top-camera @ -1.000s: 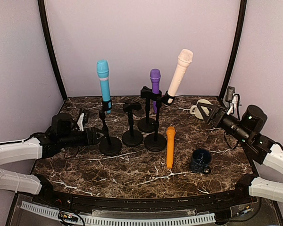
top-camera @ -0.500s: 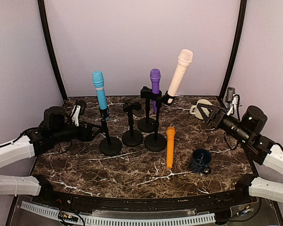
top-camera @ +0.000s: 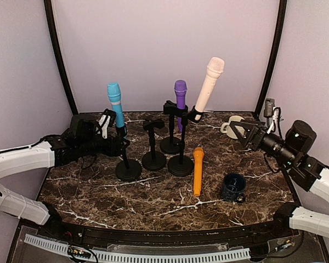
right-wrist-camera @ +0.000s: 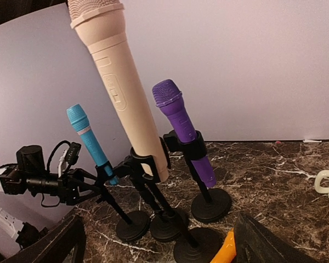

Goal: Remove the microphone from the stand

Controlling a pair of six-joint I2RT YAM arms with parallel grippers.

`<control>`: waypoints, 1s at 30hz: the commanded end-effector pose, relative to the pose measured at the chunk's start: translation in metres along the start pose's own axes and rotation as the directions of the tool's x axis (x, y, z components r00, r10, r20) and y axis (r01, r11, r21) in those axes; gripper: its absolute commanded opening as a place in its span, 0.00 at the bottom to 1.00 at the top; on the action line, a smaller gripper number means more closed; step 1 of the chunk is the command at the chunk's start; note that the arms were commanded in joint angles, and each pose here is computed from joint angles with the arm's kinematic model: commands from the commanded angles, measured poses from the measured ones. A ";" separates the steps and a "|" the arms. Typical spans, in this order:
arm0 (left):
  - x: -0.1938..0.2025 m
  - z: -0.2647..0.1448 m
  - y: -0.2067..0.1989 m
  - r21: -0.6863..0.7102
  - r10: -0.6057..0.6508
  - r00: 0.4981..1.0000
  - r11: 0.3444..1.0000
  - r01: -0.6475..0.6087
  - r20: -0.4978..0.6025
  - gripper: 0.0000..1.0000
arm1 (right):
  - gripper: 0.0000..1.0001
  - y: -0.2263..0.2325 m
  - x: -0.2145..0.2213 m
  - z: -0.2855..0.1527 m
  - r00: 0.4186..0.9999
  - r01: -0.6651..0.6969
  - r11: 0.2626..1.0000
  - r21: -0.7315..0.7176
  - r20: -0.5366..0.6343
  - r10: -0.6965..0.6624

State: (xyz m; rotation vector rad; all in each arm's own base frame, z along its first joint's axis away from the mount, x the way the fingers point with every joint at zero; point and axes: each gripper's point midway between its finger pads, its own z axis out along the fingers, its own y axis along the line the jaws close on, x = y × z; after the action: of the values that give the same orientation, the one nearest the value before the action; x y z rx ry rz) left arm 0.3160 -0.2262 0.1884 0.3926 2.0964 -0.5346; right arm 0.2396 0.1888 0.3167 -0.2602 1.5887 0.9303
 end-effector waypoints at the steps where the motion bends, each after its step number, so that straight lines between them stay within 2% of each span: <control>1: -0.005 -0.005 0.011 -0.079 0.046 0.999 0.996 -0.046 0.004 0.62 | 0.91 0.045 -0.020 -0.015 0.997 0.076 0.981 -0.181 0.006 -0.076; 6: 0.008 0.001 0.008 -0.052 0.087 0.995 0.995 -0.090 -0.057 0.40 | 0.90 0.066 -0.029 -0.027 0.996 0.082 0.962 -0.259 0.040 -0.075; 10: 0.006 0.002 -0.002 -0.001 0.113 0.991 0.994 -0.113 -0.070 0.24 | 0.88 0.071 -0.025 -0.020 0.997 0.077 0.956 -0.282 0.021 -0.074; 19: 0.011 -0.001 -0.036 0.210 0.203 0.973 0.962 -0.177 -0.109 0.01 | 0.87 0.118 -0.005 0.011 0.978 0.147 0.930 -0.337 -0.093 -0.188; 21: 0.011 -0.005 -0.051 0.294 0.234 0.967 0.935 -0.197 -0.098 0.00 | 0.87 0.131 -0.001 0.021 0.973 0.157 0.924 -0.348 -0.106 -0.205; 24: 0.016 -0.013 -0.071 0.420 0.336 0.941 0.860 -0.288 -0.042 0.00 | 0.89 0.163 0.002 0.038 0.966 0.169 0.912 -0.374 -0.119 -0.228; 27: 0.023 -0.023 -0.084 0.502 0.383 0.924 0.797 -0.336 0.010 0.00 | 0.91 0.177 0.014 0.068 0.958 0.179 0.931 -0.317 -0.159 -0.238; 30: 0.027 -0.028 -0.089 0.536 0.400 0.916 0.764 -0.358 0.042 0.00 | 0.92 0.179 0.019 0.101 0.965 0.126 0.962 -0.242 -0.195 -0.176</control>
State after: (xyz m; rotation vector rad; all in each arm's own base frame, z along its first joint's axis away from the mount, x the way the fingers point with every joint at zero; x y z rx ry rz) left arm 0.2671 -0.2729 0.1799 1.0006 2.0099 -0.7322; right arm 0.1674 0.3593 0.3729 -0.7875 1.5674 1.0691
